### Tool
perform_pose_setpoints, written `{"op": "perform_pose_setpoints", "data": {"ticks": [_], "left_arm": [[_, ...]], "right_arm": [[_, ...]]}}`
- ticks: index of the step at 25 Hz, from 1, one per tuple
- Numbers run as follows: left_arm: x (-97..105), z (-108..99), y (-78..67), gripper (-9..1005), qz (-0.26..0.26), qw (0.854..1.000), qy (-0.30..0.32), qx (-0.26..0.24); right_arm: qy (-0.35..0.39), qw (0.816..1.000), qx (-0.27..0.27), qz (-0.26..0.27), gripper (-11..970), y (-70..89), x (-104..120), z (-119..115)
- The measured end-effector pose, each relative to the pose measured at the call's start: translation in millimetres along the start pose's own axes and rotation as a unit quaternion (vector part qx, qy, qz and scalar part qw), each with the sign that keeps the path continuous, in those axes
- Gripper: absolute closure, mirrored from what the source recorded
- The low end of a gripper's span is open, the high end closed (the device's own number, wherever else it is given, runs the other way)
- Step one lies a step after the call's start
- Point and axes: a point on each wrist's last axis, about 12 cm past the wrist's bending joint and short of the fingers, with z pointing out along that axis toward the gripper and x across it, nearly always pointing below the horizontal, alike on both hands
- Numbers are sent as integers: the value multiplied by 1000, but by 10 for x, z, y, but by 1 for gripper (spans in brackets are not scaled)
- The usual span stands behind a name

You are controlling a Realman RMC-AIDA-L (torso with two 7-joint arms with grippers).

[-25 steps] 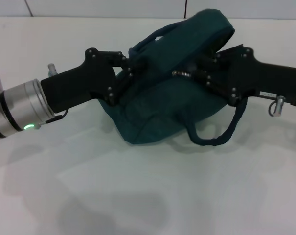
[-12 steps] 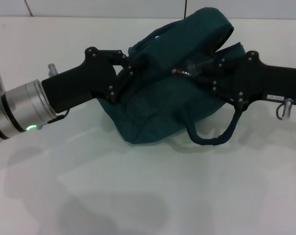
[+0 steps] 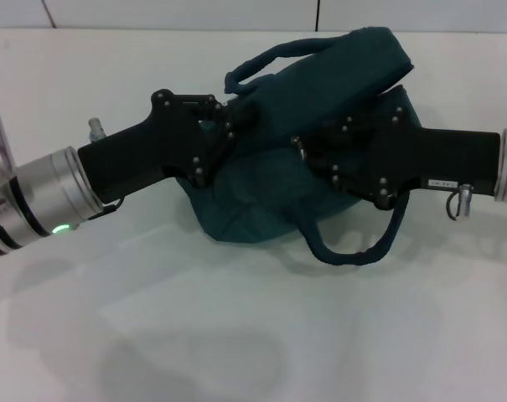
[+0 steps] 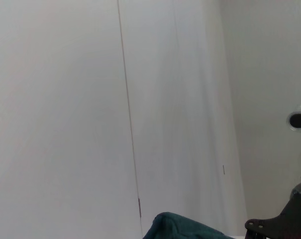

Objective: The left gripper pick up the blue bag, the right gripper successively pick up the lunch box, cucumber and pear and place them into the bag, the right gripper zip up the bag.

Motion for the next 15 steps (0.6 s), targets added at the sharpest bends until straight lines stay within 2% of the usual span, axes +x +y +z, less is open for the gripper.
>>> {"op": "perform_pose_setpoints", "data": {"ticks": [3, 15], "left_arm": [[12, -4, -19, 938, 3, 1000, 0, 0], [29, 26, -60, 939, 13, 1000, -2, 3]], "right_arm": [[-6, 1000, -8, 0, 632, 27, -13, 19], [-4, 1000, -10, 13, 630, -18, 3, 100]]}}
